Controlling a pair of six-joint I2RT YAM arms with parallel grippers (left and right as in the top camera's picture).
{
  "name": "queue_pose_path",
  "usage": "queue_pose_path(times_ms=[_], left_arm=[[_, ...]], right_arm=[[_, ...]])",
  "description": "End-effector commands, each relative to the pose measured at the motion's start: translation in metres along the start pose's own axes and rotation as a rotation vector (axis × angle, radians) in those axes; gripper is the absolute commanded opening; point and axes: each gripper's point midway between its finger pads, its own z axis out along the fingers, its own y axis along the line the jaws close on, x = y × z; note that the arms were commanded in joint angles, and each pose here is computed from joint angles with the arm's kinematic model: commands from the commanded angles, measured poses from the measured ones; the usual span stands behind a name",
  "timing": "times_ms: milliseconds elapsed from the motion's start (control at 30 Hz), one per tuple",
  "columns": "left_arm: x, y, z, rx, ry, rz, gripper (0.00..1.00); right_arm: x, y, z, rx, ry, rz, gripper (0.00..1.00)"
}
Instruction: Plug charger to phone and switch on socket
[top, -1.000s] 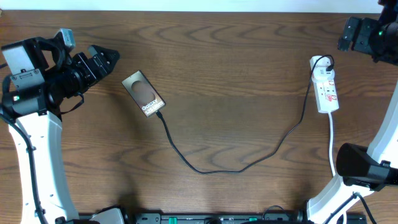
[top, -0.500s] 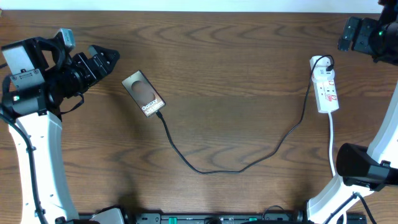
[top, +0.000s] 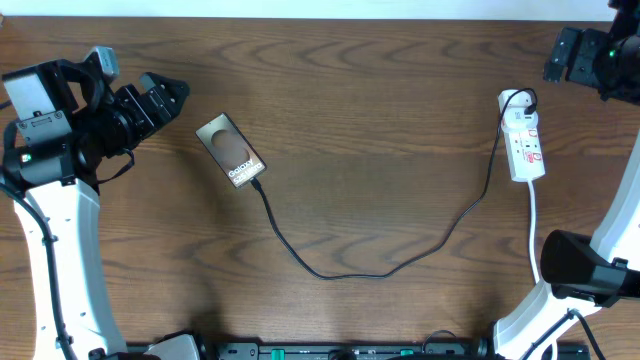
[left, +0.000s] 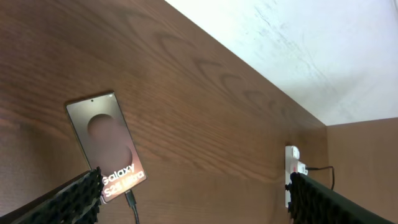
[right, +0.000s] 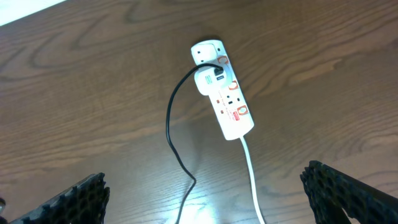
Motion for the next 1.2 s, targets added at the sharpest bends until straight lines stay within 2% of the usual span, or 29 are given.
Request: queue_pose_path(times_ms=[0,433,667,800,1167], left_arm=[[-0.001,0.002,0.000,-0.016,-0.004,0.020,0.93],[0.006,0.006,0.001,-0.050,0.013,0.011,0.93],[0.015,0.023,0.004,-0.262,-0.044,0.084,0.93],[0.022,0.026,0.002,-0.301,-0.122,0.144,0.93],[0.061,0.044,-0.002,-0.168,-0.399,0.274,0.93]], right_arm=[[0.001,-0.002,0.002,0.012,0.007,0.011,0.99],[0.001,-0.002,0.002,0.012,0.007,0.011,0.99],[0.001,-0.002,0.002,0.013,0.007,0.011,0.99],[0.001,-0.002,0.002,0.013,0.007,0.011,0.99],[0.001,-0.002,0.002,0.013,0.007,0.011,0.99]])
